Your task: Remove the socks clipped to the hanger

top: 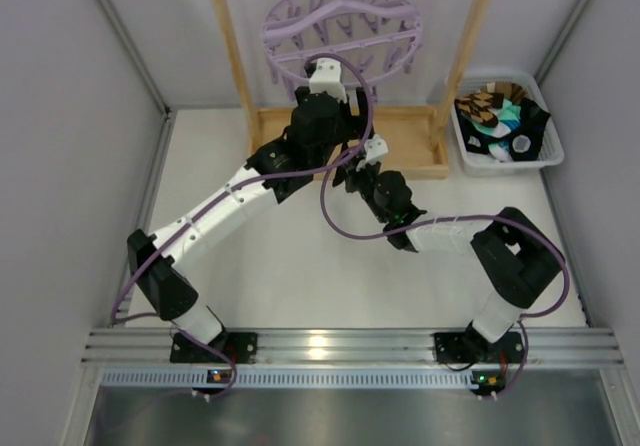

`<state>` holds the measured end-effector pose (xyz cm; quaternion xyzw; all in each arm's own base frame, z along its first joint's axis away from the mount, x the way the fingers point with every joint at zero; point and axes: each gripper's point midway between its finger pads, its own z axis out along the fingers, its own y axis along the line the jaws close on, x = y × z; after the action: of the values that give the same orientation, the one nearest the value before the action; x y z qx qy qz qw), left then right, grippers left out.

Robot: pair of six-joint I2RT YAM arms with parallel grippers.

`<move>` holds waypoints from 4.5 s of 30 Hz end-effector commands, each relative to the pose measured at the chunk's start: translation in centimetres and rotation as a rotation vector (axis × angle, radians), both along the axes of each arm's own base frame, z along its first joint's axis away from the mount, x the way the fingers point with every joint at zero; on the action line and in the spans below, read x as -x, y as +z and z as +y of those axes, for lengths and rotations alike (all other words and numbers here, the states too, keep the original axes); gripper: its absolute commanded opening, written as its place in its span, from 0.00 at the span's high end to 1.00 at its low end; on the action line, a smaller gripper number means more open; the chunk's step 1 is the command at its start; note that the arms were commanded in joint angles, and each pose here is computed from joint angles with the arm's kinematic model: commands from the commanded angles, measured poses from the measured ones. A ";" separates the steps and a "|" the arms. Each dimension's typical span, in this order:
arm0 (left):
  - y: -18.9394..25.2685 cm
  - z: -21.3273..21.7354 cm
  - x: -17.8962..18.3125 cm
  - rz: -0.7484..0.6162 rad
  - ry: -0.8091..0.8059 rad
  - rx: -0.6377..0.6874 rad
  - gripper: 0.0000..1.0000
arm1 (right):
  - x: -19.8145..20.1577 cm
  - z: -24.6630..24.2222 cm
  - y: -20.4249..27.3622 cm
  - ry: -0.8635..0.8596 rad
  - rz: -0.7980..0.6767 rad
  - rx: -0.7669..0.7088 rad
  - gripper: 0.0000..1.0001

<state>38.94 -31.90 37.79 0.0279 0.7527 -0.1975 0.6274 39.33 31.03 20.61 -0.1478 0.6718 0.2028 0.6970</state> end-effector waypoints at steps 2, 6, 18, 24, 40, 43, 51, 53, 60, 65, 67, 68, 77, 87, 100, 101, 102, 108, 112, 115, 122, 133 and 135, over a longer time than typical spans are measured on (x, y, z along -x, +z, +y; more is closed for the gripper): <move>2.8 1.2 0.0 -0.065 0.040 0.009 0.08 | 1.0 1.0 2.1 0.048 -0.063 -0.047 1.00; 2.8 1.2 -0.3 -0.072 0.017 -0.006 0.08 | 1.3 1.2 2.1 0.075 -0.068 -0.039 1.00; 4.3 1.0 -2.8 -0.152 -0.015 -0.037 0.29 | 2.2 2.2 2.3 0.146 -0.067 -0.039 1.00; 3.9 0.6 -3.2 -0.158 -0.032 -0.037 0.47 | 2.5 2.0 2.6 0.153 -0.073 -0.040 1.00; 3.5 1.3 -3.6 -0.149 -0.005 -0.022 0.93 | 5.4 -2.3 2.9 0.095 -0.067 -0.098 1.00; 3.5 1.3 -3.6 -0.146 -0.009 -0.016 1.00 | 5.7 -2.9 3.2 0.091 -0.068 -0.097 1.00; 2.4 1.8 -1.7 -0.114 -0.056 0.008 0.49 | 6.2 -7.2 2.6 -0.028 0.067 -0.096 1.00; 2.1 2.1 -0.7 -0.101 -0.078 0.021 0.40 | 6.4 -8.5 1.7 -0.058 0.140 -0.080 1.00; 1.4 4.2 3.1 -0.085 -0.119 0.044 0.02 | 5.3 -15.4 3.7 -0.219 0.297 -0.039 1.00; -0.5 8.6 6.6 -0.051 -0.054 0.065 0.02 | 2.8 -23.8 6.6 -0.471 0.351 -0.017 1.00; -3.8 10.0 7.5 0.004 -0.018 0.036 0.02 | 2.0 -26.6 6.0 -0.569 0.399 0.037 1.00; -5.1 10.6 7.9 0.037 -0.004 0.031 0.02 | 1.3 -28.7 7.7 -0.631 0.380 0.026 1.00; -12.4 13.8 13.5 0.230 -0.039 -0.032 0.02 | -7.8 -38.0 9.5 -0.873 0.395 0.018 1.00; -12.8 17.0 19.1 0.274 -0.145 -0.106 0.02 | -21.9 -43.7 -4.5 -0.908 0.705 0.220 0.97; -11.5 23.9 17.6 0.148 0.168 -0.166 0.02 | -21.7 -42.4 -8.8 -0.754 0.786 0.005 0.55; -11.6 24.2 17.4 0.152 0.181 -0.162 0.02 | -21.7 -42.5 -3.8 -0.764 0.666 -0.025 0.46; -12.0 24.4 17.3 0.163 0.187 -0.163 0.02 | -21.2 -42.7 -2.4 -0.781 0.632 -0.037 0.45; -12.7 25.6 16.3 0.206 0.242 -0.158 0.02 | -16.3 -42.4 6.8 -0.810 0.510 -0.057 0.28; -12.6 26.1 16.0 0.212 0.258 -0.155 0.02 | -13.0 -41.4 9.5 -0.784 0.476 -0.052 0.06; -12.5 26.6 15.7 0.209 0.276 -0.158 0.02 | -9.3 -40.2 10.5 -0.756 0.475 -0.050 0.00; -12.6 27.6 14.3 0.247 0.288 -0.125 0.02 | 2.2 -31.7 13.5 -0.611 0.309 -0.013 0.01; -12.3 28.7 14.7 0.176 0.297 -0.111 0.02 | 12.3 -27.4 9.7 -0.506 0.374 0.114 0.01; -12.2 28.4 14.9 0.168 0.284 -0.103 0.02 | 13.5 -28.2 10.1 -0.525 0.352 0.111 0.01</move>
<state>23.55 -2.90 24.96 -0.0799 0.8210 -0.0560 0.5626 27.84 4.40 31.01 0.0218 0.8049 0.0320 0.5921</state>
